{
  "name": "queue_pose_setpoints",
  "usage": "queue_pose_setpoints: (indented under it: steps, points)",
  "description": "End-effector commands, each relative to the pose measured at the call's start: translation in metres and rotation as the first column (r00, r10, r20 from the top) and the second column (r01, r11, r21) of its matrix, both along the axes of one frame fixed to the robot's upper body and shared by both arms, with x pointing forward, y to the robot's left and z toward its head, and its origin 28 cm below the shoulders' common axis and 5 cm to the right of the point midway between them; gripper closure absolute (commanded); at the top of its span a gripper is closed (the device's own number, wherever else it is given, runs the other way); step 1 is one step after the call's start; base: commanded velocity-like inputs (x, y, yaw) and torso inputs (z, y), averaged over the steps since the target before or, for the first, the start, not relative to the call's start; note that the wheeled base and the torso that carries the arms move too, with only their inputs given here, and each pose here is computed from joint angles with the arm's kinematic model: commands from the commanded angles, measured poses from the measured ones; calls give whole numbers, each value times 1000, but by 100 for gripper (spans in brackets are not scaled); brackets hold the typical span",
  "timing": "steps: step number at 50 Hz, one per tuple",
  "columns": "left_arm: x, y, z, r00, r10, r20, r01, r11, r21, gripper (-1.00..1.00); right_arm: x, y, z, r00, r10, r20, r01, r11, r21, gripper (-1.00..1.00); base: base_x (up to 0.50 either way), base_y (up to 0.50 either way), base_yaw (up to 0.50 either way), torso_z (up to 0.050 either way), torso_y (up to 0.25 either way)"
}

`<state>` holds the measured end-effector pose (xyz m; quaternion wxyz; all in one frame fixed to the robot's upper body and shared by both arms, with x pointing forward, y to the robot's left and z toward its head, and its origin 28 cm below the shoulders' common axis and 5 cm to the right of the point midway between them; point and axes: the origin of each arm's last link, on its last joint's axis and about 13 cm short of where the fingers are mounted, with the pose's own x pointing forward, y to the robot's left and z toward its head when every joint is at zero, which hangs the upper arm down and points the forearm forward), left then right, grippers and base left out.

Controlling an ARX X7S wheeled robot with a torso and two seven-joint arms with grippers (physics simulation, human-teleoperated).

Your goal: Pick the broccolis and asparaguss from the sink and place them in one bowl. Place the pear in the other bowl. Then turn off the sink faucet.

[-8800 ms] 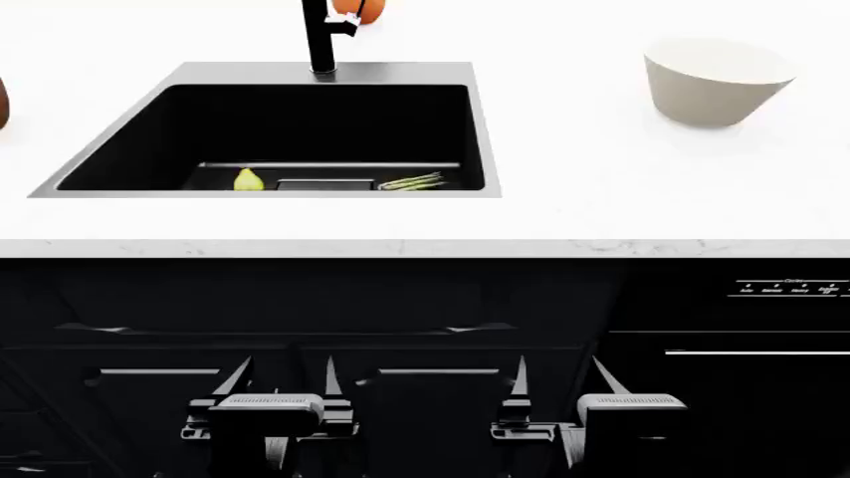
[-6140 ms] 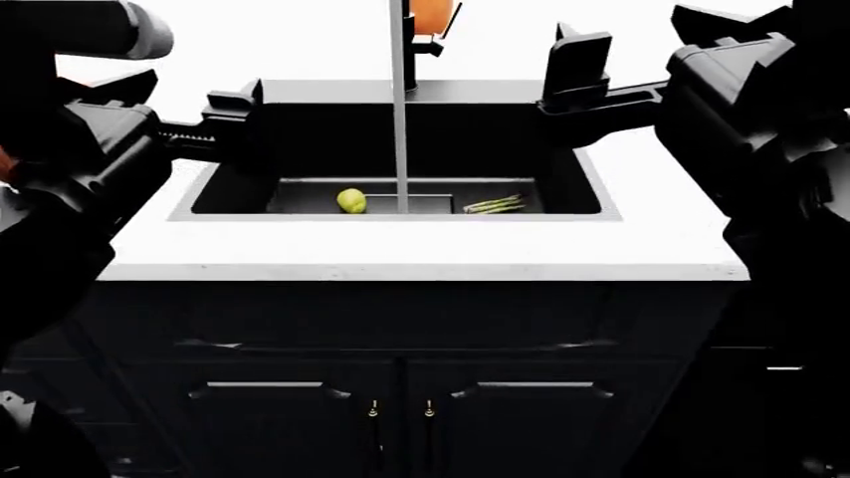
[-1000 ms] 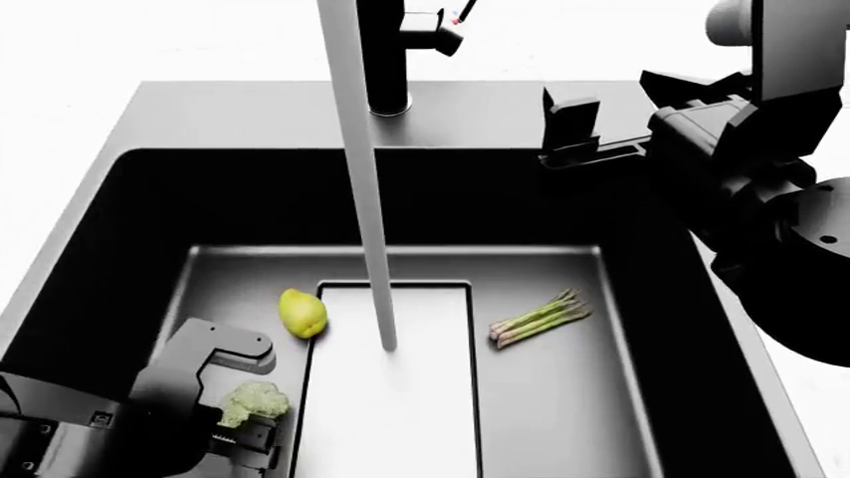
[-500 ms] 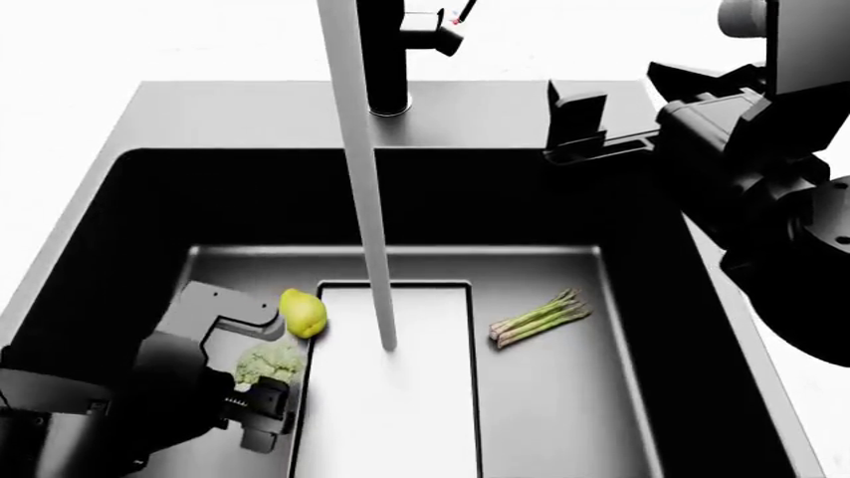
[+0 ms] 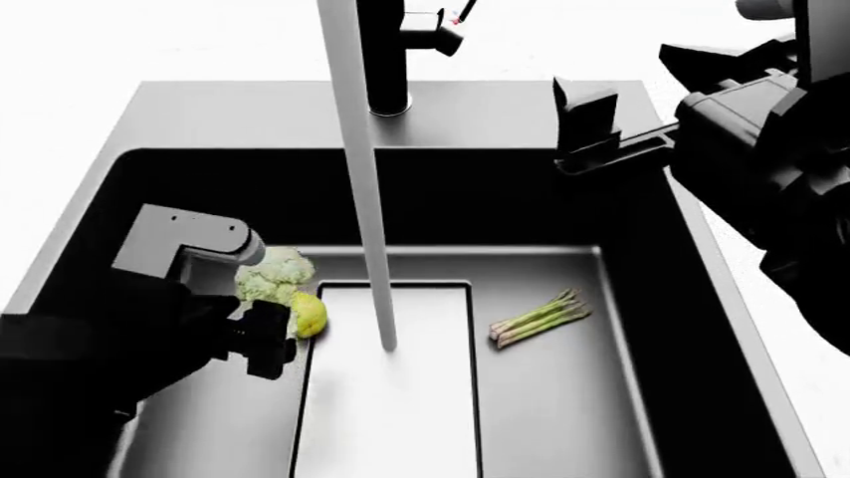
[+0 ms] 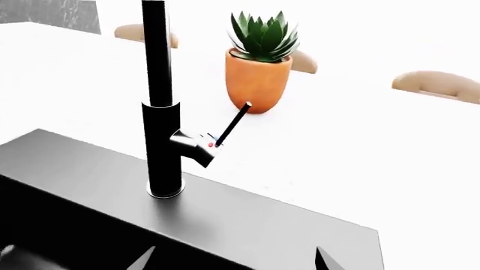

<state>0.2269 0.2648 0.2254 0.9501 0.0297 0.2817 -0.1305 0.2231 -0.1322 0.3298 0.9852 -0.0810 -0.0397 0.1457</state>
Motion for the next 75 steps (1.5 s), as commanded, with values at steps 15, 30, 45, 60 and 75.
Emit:
queue_pose_setpoints:
  steps: [15, 30, 45, 60, 75]
  points:
    - [-12, 3, 35, 974, 0, 228, 16, 998, -65, 100, 8, -10, 29, 975, 189, -116, -219, 903, -370, -100, 0, 0, 0, 0, 0]
    - [-13, 2, 42, 963, -4, 269, 28, 996, -85, 100, 46, -11, 34, 910, 313, -273, -414, 739, -532, -100, 0, 0, 0, 0, 0]
    - [-8, 2, 40, 964, -2, 267, 27, 996, -87, 100, 80, -7, 39, 849, 337, -408, -528, 594, -607, -100, 0, 0, 0, 0, 0]
    - [-10, 5, 40, 962, 10, 272, 18, 995, -98, 100, 101, 1, 30, 775, 353, -524, -632, 442, -637, -100, 0, 0, 0, 0, 0]
    - [-14, 3, 42, 961, 15, 277, 11, 996, -94, 100, 117, 4, 2, 700, 342, -627, -714, 351, -606, -100, 0, 0, 0, 0, 0]
